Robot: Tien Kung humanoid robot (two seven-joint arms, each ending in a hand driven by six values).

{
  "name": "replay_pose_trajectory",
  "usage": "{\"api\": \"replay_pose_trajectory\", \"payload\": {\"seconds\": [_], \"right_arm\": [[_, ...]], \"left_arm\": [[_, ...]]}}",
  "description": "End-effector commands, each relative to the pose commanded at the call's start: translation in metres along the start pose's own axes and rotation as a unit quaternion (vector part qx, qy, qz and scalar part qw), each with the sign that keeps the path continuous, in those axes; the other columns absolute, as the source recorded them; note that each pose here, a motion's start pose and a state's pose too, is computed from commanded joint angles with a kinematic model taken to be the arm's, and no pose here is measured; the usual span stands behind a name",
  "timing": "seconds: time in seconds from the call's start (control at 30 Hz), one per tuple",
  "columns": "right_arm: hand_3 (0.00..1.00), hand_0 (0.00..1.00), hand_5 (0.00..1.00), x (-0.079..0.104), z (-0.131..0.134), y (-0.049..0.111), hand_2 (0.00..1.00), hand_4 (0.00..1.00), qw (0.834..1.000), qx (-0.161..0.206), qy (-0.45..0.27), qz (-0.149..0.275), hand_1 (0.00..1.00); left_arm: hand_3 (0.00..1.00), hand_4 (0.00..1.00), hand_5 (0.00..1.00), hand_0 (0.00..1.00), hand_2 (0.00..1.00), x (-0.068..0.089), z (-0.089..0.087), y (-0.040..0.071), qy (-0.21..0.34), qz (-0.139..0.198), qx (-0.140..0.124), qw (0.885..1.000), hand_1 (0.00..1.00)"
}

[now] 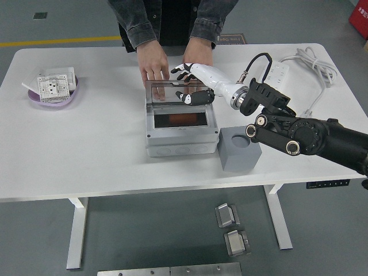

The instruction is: Pick up the cylinder from the cube,place it in the box,flap close box

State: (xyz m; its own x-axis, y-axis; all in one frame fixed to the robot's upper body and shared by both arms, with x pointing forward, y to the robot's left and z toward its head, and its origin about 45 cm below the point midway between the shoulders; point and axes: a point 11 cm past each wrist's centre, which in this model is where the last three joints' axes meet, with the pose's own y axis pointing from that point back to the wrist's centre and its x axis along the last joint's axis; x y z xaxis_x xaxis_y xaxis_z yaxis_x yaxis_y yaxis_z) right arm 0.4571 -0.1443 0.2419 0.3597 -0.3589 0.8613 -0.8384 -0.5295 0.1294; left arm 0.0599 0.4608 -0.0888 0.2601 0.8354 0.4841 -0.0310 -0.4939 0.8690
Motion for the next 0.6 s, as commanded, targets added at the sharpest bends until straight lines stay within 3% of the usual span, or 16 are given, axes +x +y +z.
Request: {"api": "replay_pose_trajectory", "payload": {"seconds": [0.6], "right_arm": [[0.835,0.751,0.299,-0.022,-0.018,0.025,0.742,0.64,1.0,0.028,0.004,-0.013,0.687]], "left_arm": [[0.661,0.708,0.262,0.613,0.572,-0.004,-0.005,0.0,0.006,-0.003,0.004,1.0,0.576]]}}
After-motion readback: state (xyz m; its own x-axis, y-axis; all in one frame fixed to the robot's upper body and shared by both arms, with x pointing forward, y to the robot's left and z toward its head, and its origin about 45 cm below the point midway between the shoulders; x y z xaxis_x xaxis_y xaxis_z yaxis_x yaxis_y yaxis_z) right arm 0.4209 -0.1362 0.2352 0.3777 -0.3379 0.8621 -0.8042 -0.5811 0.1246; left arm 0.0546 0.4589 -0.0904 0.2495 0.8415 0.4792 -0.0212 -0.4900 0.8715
